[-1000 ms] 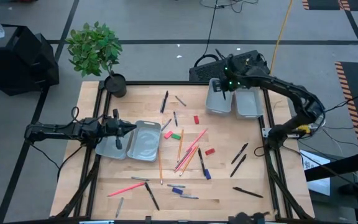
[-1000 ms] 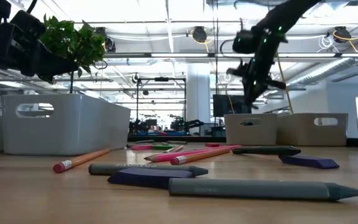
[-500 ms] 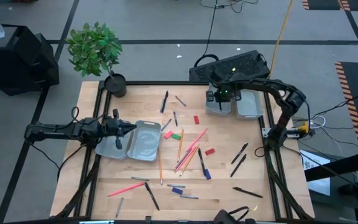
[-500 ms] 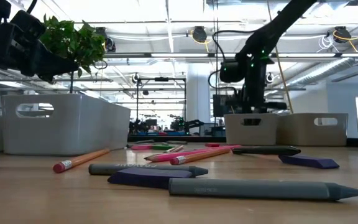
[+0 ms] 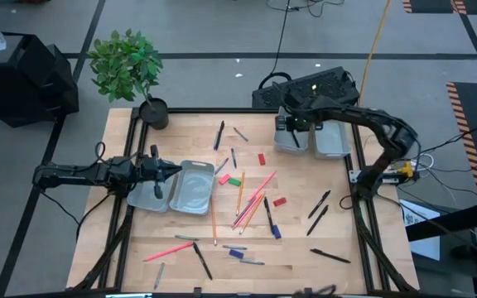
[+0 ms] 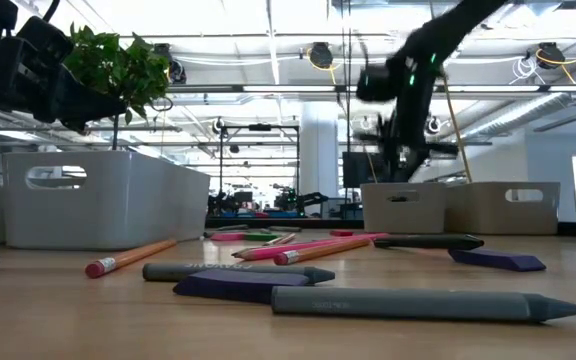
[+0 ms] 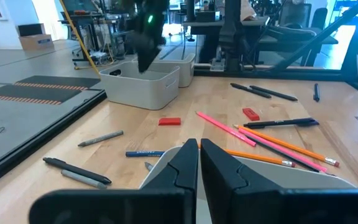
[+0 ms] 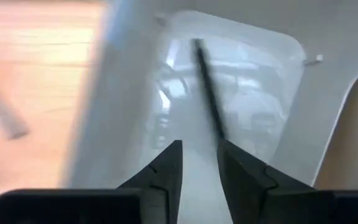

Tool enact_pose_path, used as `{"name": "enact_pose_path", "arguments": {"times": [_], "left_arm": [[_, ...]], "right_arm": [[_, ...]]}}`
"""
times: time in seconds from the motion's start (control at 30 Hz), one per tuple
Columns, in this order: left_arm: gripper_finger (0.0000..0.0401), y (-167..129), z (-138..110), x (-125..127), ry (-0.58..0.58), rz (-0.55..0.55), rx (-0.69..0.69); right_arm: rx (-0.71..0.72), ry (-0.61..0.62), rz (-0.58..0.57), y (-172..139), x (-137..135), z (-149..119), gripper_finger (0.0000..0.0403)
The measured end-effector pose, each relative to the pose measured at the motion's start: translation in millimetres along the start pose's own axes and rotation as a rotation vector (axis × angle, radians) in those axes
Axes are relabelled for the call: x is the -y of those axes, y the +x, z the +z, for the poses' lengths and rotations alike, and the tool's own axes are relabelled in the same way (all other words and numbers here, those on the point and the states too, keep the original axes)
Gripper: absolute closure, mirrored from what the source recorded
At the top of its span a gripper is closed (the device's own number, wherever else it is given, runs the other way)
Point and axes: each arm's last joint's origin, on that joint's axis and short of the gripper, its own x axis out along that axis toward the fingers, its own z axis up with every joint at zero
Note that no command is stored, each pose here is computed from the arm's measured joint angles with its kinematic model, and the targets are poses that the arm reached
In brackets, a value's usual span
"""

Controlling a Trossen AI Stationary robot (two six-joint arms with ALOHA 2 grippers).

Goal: Sort crayons/erasers/pens/pencils in bins
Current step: Put the black pen into the top left gray bin

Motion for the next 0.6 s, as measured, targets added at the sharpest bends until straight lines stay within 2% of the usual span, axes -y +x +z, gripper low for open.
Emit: {"name": "enact_pose_path", "arguments": {"times": [0.1,0.23,0.4,0.5,0.6], "left_arm": [[0.0377,0,0,0,0.000,0.000,0.001],[0.0377,0,0,0,0.000,0.000,0.001],[0.0377,0,0,0,0.000,0.000,0.000],[0.0377,0,0,0,0.000,0.000,0.000],[0.0377,0,0,0,0.000,0.000,0.001]], "right_arm": [[0.048,-0.050,0.080,-34,-17,-28,0.0320],[0.095,-0.097,0.177,-74,-39,-84,0.0334],[0.028,-0.088,0.236,-101,-51,-160,0.0351],[-0.042,-0.061,0.220,-112,-46,-201,0.0360],[-0.106,-0.030,0.130,-119,-32,-235,0.0368]]}}
